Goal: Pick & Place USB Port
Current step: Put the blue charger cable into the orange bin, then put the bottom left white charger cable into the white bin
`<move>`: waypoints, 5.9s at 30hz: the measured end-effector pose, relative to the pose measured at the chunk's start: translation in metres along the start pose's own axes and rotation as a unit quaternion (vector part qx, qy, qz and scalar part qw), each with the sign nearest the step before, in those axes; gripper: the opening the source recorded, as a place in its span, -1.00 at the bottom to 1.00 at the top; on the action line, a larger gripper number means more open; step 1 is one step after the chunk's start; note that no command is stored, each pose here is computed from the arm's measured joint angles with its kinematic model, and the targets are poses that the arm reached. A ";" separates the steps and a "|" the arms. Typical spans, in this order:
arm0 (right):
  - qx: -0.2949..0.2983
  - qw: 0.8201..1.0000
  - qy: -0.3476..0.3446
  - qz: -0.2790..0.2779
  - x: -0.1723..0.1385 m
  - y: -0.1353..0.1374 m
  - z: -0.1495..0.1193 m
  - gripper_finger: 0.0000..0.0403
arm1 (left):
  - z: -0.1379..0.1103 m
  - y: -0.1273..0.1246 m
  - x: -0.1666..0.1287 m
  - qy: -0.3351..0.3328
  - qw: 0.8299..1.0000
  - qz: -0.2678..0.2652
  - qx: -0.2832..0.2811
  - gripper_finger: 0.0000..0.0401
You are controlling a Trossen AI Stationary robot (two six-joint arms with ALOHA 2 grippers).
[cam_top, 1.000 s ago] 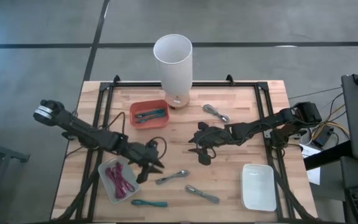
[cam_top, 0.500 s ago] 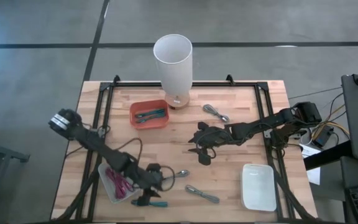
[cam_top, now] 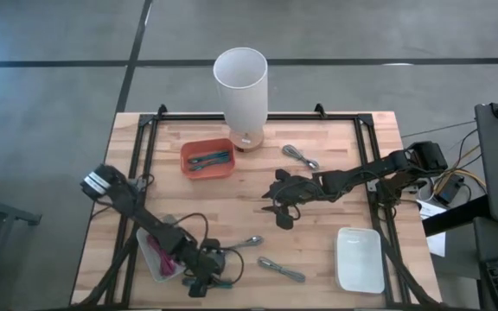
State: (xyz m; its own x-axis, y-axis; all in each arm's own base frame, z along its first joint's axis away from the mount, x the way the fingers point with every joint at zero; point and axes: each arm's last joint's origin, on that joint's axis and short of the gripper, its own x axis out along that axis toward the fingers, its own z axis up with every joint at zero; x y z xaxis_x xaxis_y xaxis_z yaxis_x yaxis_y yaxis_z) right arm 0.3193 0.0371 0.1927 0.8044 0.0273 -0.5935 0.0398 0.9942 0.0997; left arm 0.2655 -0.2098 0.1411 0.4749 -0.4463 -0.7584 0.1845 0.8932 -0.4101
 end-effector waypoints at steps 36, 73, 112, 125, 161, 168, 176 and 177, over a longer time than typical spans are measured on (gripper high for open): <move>-0.002 1.000 0.000 0.000 0.000 0.000 0.000 -0.07 | 0.012 -0.003 -0.016 -0.050 0.995 0.048 0.070 -1.00; -0.002 1.000 -0.001 -0.004 0.000 0.000 0.000 -0.07 | 0.036 0.202 -0.189 -0.014 0.870 0.493 0.024 -1.00; -0.001 0.998 0.000 -0.057 -0.004 -0.004 0.000 -0.07 | 0.057 0.219 -0.199 -0.062 0.879 0.472 0.019 -0.52; 0.018 0.994 0.087 -0.069 -0.037 -0.008 0.003 -0.07 | 0.067 0.181 -0.217 -0.144 0.907 0.395 0.021 -0.52; -0.115 0.977 0.129 0.124 0.115 0.069 -0.032 -0.64 | 0.060 0.167 -0.214 -0.138 0.923 0.360 0.018 -0.52; -0.107 0.975 0.152 0.125 0.095 0.071 -0.016 -0.77 | 0.060 0.167 -0.214 -0.137 0.922 0.361 0.018 -0.52; -0.055 0.982 0.172 0.048 0.024 0.071 0.012 -0.74 | 0.059 0.167 -0.214 -0.133 0.923 0.361 0.017 -0.52; -0.039 0.984 0.171 0.035 0.011 0.072 0.015 -0.73 | 0.059 0.167 -0.214 -0.131 0.923 0.361 0.017 -0.52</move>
State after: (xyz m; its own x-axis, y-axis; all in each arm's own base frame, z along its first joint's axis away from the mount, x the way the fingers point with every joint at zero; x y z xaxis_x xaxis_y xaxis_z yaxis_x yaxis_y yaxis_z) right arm 0.3401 0.1069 0.2058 0.5561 0.1164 -0.8229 -0.0646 0.9932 0.0968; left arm 0.2453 0.0377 0.2645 0.6756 0.2904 -0.6777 -0.2368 0.9559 0.1736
